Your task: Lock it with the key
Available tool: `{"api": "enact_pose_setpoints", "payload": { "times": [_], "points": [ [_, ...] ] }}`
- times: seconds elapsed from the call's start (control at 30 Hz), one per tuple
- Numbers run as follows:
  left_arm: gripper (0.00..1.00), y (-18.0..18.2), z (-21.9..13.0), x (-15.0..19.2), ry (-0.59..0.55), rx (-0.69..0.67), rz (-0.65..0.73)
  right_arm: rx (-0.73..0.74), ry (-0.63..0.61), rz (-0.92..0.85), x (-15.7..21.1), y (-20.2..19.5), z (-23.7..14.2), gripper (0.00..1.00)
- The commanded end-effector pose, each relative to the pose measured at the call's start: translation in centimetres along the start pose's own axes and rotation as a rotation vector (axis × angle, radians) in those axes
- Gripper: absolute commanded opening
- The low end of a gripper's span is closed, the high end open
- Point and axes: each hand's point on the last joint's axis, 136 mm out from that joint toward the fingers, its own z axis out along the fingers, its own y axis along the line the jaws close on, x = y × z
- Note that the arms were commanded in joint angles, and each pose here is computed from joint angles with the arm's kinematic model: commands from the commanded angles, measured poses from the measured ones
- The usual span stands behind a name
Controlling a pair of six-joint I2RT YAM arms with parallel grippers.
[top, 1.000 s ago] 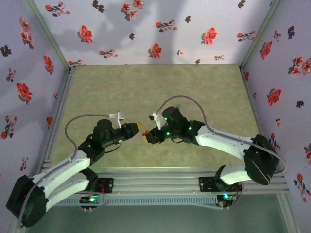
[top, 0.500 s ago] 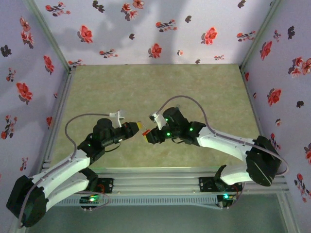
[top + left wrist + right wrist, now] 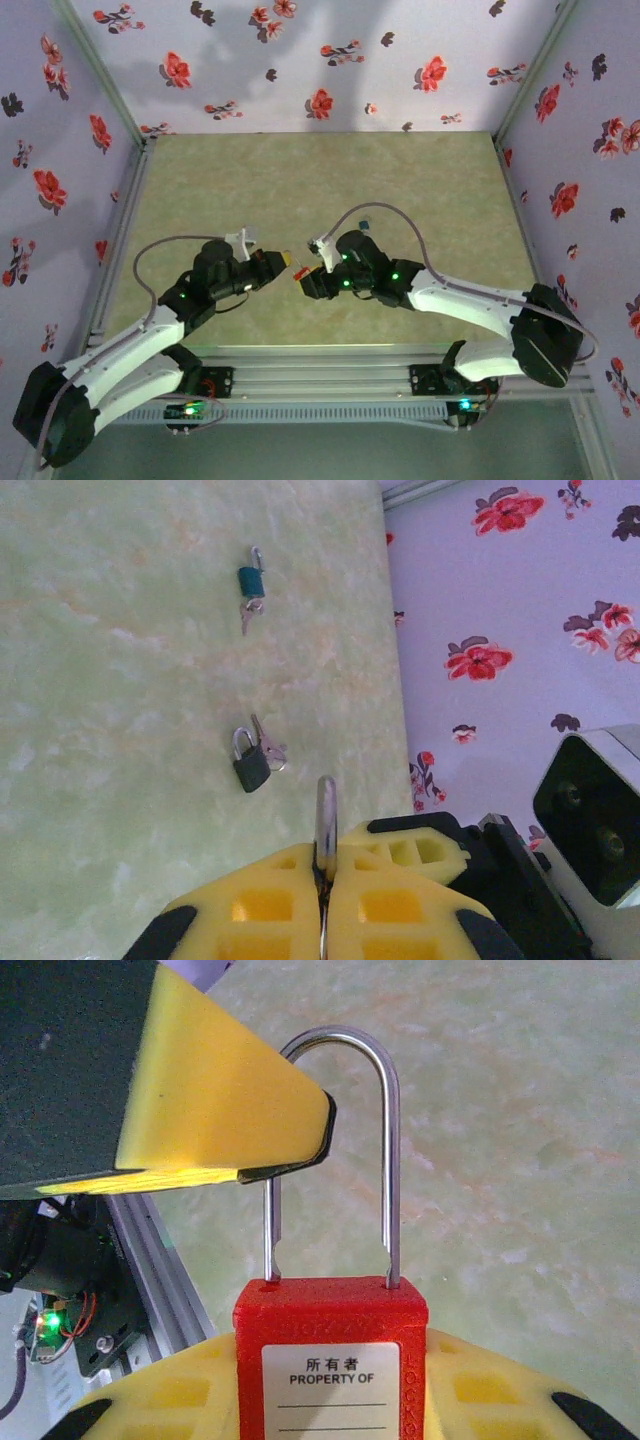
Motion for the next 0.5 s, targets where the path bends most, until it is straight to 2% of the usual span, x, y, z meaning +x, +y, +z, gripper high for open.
{"api": "enact_pose_setpoints", "payload": {
  "times": [0.0, 0.47],
  "points": [
    [0.0, -0.6, -0.4, -0.5, -0.024, -0.025, -0.053, 0.096, -0.053, -0.024, -0.9, -1.7, -0.2, 0.0],
    [0.0, -2.7, -0.6, 0.6, 0.013, -0.023, -0.007, 0.179, -0.112, -0.038, -1.2, -3.2, -0.2, 0.0]
  ]
}}
